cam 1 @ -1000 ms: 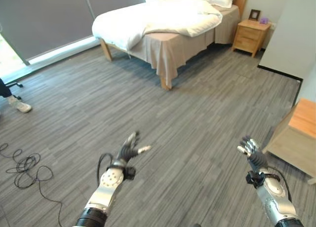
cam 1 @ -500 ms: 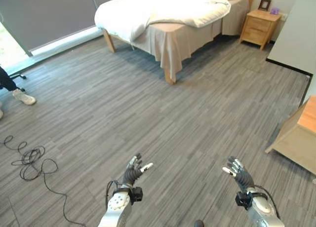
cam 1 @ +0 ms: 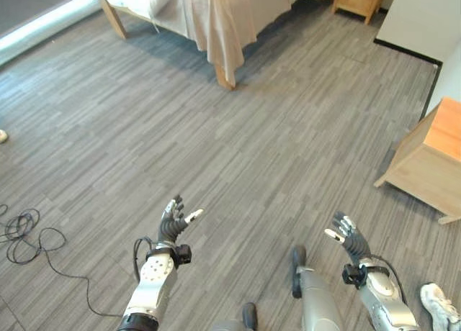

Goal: Making the bed.

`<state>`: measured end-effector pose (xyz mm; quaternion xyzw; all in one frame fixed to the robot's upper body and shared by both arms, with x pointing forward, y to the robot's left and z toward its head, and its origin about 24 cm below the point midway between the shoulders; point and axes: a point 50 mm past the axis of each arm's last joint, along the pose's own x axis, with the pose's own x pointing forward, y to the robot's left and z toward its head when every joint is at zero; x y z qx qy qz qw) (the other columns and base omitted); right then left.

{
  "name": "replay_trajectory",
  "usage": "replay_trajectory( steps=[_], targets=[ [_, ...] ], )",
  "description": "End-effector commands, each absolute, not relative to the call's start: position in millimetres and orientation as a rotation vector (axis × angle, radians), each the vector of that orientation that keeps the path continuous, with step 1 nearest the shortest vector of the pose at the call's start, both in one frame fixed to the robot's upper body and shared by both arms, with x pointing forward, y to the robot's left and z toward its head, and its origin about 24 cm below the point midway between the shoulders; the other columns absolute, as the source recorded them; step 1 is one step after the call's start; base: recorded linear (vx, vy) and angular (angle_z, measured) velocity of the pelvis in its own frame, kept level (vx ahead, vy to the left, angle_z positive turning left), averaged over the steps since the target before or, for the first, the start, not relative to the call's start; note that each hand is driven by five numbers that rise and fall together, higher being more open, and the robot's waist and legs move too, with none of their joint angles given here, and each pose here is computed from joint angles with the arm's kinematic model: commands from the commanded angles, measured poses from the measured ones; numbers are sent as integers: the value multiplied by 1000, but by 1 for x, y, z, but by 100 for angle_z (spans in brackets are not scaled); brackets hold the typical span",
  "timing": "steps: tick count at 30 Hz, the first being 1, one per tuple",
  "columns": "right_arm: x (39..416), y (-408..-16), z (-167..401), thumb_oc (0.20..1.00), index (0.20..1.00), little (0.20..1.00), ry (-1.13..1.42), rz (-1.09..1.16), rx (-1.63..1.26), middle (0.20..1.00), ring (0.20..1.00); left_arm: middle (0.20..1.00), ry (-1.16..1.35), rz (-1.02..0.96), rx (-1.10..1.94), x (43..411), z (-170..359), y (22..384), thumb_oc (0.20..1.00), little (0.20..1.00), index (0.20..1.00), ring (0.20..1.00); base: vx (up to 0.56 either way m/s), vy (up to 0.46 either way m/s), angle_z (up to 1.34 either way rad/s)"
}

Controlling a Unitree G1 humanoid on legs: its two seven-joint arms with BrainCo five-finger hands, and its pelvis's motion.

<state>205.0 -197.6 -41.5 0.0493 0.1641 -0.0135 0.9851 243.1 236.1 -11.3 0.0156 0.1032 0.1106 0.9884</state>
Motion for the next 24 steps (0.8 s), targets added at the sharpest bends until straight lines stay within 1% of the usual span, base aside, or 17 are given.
replay_trajectory(
  steps=[1,4,7,9,11,13,15,16,17,19,21,23,24],
  targets=[
    [220,-199,-17,1000,1000,1000,198,7,73,1000,1000,1000,69,174,48,251,12,230,1000,1000,1000,1000,601,-200,60],
    [216,-204,-21,1000,1000,1000,222,15,81,1000,1000,1000,86,144,25,245,7,222,1000,1000,1000,1000,603,-252,43],
    [221,-208,-15,1000,1000,1000,188,-19,206,1000,1000,1000,103,156,-98,243,2,219,1000,1000,1000,1000,558,-449,26],
    [222,-216,-14,1000,1000,1000,191,-39,151,1000,1000,1000,106,161,-106,242,2,218,1000,1000,1000,1000,479,-300,-55],
    [230,-226,-1,1000,1000,1000,140,-59,100,1000,1000,1000,102,185,-168,239,-1,217,1000,1000,1000,1000,795,-172,-30],
    [232,-227,2,1000,1000,1000,120,-60,95,1000,1000,1000,118,195,-141,230,-6,224,1000,1000,1000,1000,1177,63,-36],
    [231,-220,-3,1000,1000,1000,135,-33,92,1000,1000,1000,152,220,-151,219,-14,229,1000,1000,1000,1000,1499,138,-111],
    [231,-214,-6,1000,1000,1000,155,-8,90,1000,1000,1000,146,239,-130,213,-12,237,1000,1000,1000,1000,1137,110,-118],
    [229,-209,-9,1000,1000,1000,167,6,99,1000,1000,1000,144,247,-131,211,-12,240,1000,1000,1000,1000,931,159,-42],
    [221,-199,-18,1000,1000,1000,195,7,149,1000,1000,1000,142,259,-118,206,-12,242,1000,1000,1000,1000,571,178,67],
    [225,-185,-19,1000,1000,1000,181,-3,286,1000,1000,1000,83,320,-137,210,0,251,1000,1000,1000,1000,691,351,-15],
    [224,-185,-18,1000,1000,1000,180,13,244,1000,1000,1000,69,349,-128,210,2,258,1000,1000,1000,1000,724,221,-11],
    [221,-189,-18,1000,1000,1000,175,-23,295,1000,1000,1000,64,367,-131,212,3,262,1000,1000,1000,1000,716,6,35]
  ],
)
